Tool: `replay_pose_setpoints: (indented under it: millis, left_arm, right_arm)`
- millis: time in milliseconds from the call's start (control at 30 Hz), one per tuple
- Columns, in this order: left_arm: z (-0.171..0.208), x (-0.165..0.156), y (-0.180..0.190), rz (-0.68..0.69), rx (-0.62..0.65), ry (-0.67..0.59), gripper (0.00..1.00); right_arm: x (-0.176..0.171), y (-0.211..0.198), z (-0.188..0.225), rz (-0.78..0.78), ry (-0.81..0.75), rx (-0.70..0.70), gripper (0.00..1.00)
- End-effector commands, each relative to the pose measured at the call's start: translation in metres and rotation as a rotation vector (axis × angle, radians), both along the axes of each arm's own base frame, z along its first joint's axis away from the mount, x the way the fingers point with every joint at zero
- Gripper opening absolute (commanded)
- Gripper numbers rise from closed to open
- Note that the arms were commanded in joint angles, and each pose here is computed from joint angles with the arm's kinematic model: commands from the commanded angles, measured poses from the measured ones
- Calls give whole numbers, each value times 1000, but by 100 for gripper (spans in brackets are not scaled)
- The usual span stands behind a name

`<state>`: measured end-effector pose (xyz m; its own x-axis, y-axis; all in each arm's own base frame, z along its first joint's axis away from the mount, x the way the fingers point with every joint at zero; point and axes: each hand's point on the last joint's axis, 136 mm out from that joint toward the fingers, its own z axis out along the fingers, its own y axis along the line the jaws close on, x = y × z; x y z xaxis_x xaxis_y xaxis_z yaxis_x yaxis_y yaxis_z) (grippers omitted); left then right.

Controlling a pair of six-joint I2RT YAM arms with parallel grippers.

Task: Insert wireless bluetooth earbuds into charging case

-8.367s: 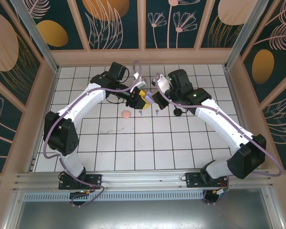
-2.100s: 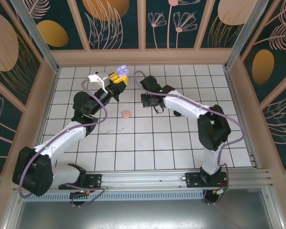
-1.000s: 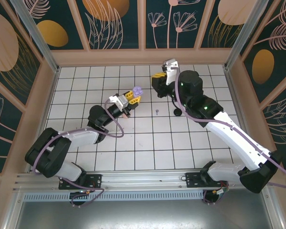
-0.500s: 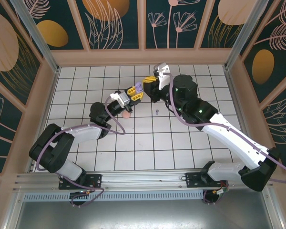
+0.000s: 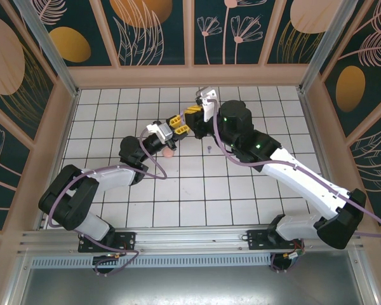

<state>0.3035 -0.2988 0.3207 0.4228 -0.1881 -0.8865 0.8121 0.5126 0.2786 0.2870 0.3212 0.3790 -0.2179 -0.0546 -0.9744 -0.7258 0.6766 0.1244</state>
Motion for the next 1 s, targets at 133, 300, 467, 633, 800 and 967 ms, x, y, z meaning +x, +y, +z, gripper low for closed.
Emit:
replay_pose_setpoints:
  millis: [133,300,467,633,800,967]
  left_arm:
    - [27,-14,0,-37,-35,-71,0]
    - [29,-15,0,-40,-34,-69,0]
    - [31,-16,1,-39,-35,-68,0]
    - [35,-17,2,-35,-37,-71,0]
    - [38,-18,2,-41,-39,-69,0]
    - [40,-18,2,-41,-42,-69,0]
  right_arm:
    - [9,5,-3,-23,-32,-9,16]
    - [12,7,-10,-27,-24,-22,16]
    - [13,6,-16,-38,-22,-43,16]
    - [10,1,-24,-39,-29,-76,15]
    - [6,-1,-32,-16,-39,-109,14]
    - [-2,4,-40,28,-56,-147,14]
